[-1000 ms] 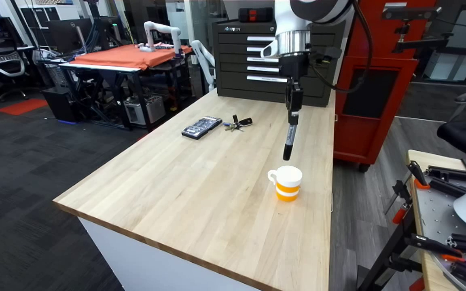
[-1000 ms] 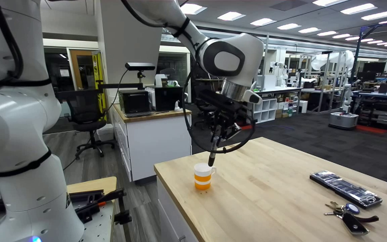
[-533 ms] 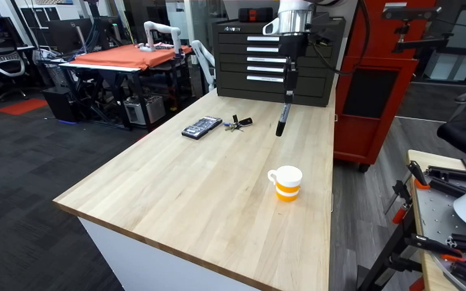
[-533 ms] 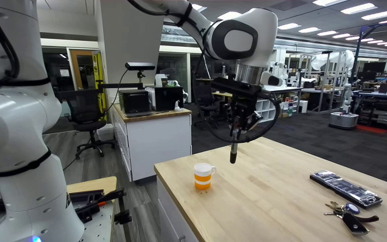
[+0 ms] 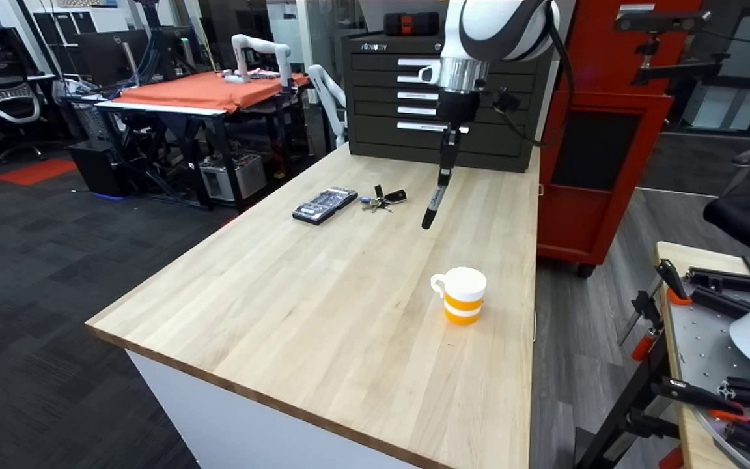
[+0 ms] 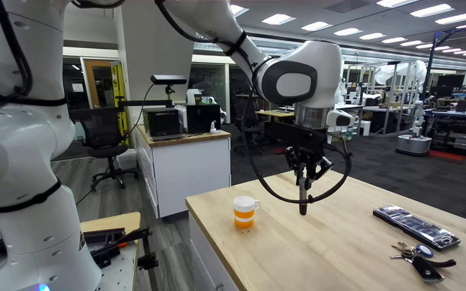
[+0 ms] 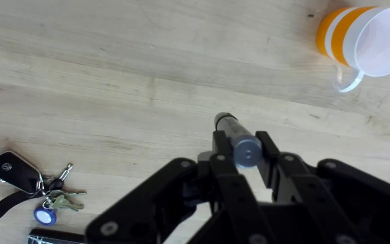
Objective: Remove the marker from the mug and put it on the table
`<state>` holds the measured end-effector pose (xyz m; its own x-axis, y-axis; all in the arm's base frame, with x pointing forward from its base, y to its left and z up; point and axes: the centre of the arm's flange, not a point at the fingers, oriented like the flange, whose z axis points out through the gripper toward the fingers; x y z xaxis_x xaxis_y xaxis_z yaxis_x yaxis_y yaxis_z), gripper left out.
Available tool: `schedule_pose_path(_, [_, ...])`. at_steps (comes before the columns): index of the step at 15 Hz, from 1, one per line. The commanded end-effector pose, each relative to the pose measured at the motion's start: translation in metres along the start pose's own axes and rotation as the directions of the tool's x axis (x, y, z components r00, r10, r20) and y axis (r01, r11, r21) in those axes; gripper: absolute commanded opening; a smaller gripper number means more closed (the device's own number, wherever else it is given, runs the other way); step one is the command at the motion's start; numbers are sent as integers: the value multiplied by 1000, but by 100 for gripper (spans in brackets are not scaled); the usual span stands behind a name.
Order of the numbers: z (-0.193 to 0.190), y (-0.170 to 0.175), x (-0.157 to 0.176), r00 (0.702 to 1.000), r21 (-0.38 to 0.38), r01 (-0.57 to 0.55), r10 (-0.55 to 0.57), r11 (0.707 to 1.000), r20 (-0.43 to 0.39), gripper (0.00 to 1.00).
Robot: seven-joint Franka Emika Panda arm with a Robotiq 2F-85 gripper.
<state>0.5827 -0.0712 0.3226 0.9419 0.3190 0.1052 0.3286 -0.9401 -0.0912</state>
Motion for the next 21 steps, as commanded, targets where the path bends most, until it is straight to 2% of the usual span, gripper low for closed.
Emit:
schedule_pose_path(1, [26,9,-1,997,-6,-27,27,1000,-74,6])
schedule_pose_path(9, [82,12,-35,991,18,-95,97,995,-98,6])
schedule_pose_path(10, [86,10,-40,991,25,-100,102,995,-90,26])
schedule_pose_path(11, [87,9,-44,991,33,-103,105,994,-87,51])
schedule_pose_path(13, [90,5,-50,992,45,-103,107,994,-74,53])
schedule_pose_path(18, [87,-1,-66,993,45,-111,112,993,-28,86])
schedule_pose_path(20, [82,-2,-68,992,42,-125,125,991,-8,97])
schedule_pose_path(21, [80,-2,-69,992,45,-129,129,991,4,100])
